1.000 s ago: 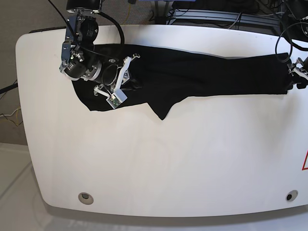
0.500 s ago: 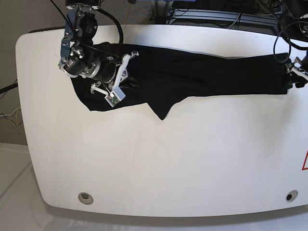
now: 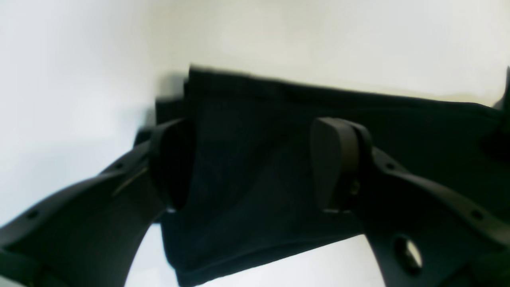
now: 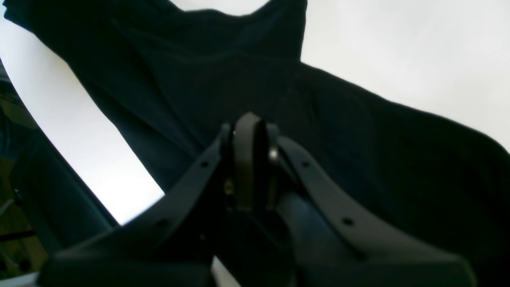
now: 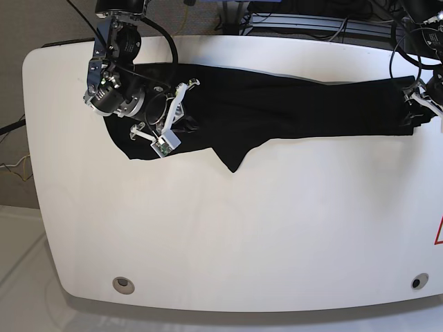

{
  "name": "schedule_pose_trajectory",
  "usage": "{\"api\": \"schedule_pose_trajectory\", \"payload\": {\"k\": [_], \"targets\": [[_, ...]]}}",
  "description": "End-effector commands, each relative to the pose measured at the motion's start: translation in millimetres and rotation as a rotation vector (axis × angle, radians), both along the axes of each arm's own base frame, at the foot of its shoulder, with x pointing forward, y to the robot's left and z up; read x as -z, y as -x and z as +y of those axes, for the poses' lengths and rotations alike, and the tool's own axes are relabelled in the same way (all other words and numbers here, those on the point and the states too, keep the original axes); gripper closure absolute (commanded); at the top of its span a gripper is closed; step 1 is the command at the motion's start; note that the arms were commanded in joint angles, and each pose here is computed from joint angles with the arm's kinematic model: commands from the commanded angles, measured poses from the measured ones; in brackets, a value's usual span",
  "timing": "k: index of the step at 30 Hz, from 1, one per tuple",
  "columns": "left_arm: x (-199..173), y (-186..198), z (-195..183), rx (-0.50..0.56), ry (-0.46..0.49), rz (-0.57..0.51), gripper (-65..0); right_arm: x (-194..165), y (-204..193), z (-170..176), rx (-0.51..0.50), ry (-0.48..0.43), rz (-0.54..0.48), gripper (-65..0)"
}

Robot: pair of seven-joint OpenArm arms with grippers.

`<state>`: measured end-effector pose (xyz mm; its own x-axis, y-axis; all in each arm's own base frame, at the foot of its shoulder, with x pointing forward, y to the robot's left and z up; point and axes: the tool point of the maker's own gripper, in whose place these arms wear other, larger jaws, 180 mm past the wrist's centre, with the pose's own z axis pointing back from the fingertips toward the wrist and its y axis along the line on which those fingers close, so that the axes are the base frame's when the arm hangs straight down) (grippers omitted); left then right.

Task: Fold the T-shirt properly
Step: 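Hold the strip end with the right gripper while the left gripper regrips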

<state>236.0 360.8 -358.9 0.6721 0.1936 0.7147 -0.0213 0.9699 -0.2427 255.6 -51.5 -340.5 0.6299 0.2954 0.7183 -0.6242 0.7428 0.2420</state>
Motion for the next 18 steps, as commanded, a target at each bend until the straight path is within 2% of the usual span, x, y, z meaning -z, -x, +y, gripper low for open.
{"api": "schedule_pose_trajectory", "payload": {"k": [1, 12, 15, 17, 18], "targets": [[-29, -7, 8, 0.011, -0.055, -0.075, -42.6, -14, -8, 3, -0.005, -0.029, -0.052, -3.9], [-47, 15, 33, -0.035, -0.135, -0.014, -43.6, -13, -8, 2, -0.004, -0.026, -0.050, -3.9], [-46, 19, 38, -0.046, -0.141, -0.001, -48.8, -13, -8, 3, -0.004, -0.027, -0.050, -3.9], [-40, 27, 38, -0.045, -0.142, 0.026, -55.7, -13, -8, 3, -0.004, -0.027, -0.050, -3.9], [-39, 29, 38, -0.044, -0.142, 0.030, -56.8, -13, -8, 3, -0.004, -0.027, -0.050, -3.9]]}}
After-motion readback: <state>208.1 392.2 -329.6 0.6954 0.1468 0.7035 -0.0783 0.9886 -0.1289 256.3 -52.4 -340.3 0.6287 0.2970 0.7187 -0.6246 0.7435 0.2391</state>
